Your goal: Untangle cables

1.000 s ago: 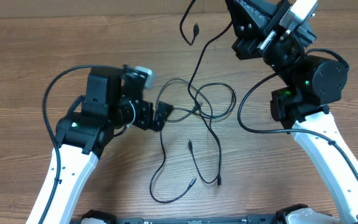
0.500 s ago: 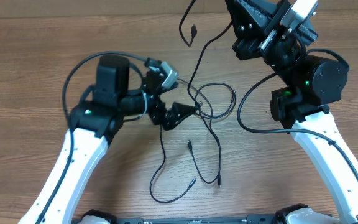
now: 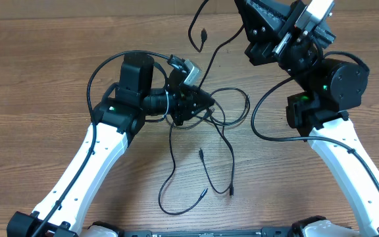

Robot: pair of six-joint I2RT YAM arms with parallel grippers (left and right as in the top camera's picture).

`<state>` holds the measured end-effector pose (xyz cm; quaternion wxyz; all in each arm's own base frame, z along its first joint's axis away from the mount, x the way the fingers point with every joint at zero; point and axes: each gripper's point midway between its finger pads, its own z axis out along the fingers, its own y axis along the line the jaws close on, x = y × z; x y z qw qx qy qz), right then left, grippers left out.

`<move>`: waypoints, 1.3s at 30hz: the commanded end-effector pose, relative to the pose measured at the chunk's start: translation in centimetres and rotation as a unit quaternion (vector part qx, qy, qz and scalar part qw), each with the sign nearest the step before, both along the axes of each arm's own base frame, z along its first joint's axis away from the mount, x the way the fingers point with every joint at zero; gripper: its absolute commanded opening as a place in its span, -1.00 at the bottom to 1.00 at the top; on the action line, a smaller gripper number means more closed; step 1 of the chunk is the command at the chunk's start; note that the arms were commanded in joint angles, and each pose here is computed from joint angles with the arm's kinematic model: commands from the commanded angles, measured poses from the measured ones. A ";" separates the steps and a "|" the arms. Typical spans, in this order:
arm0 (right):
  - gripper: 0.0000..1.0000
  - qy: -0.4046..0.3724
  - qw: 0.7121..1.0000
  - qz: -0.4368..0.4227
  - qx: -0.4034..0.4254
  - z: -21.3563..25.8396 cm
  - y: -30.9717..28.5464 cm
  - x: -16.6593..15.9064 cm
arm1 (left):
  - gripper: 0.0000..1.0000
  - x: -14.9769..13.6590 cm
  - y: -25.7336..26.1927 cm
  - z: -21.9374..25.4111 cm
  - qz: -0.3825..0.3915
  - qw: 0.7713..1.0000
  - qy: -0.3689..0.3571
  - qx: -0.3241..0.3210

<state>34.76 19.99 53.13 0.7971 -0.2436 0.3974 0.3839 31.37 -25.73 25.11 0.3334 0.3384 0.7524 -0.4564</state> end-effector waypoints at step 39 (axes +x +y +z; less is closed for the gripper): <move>-0.92 0.055 0.997 -0.049 -0.007 -0.9 -4.2 3.3 | -0.91 -4.7 24.2 12.2 0.521 0.796 -0.220 0.214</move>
